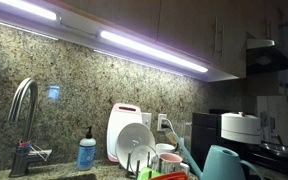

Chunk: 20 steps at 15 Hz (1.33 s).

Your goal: Place the orange lid upright on the rack

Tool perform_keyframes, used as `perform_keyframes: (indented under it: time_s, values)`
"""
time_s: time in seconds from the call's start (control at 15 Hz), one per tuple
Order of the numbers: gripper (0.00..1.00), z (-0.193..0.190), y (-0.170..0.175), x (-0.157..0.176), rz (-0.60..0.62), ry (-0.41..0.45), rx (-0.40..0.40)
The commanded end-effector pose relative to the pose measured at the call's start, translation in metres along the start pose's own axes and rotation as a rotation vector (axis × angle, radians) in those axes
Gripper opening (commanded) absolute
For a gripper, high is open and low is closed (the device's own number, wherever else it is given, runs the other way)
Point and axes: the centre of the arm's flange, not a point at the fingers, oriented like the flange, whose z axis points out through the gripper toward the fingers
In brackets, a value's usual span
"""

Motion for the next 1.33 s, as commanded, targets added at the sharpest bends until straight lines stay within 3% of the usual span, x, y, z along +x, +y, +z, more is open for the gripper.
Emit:
perform_keyframes:
  time_s: [0.0,0.67,0.73,0.87,1.27]
  values:
    - [1.0,0.0,0.0,0.0,0.0,0.0,0.0]
    - [1.0,0.0,0.0,0.0,0.0,0.0,0.0]
    - [1.0,0.001,0.002,0.006,0.026,-0.04,-0.048]
    - [1.0,-0.003,-0.003,0.015,-0.01,-0.029,-0.055]
    - [1.0,-0.032,-0.061,0.052,-0.186,0.005,-0.164]
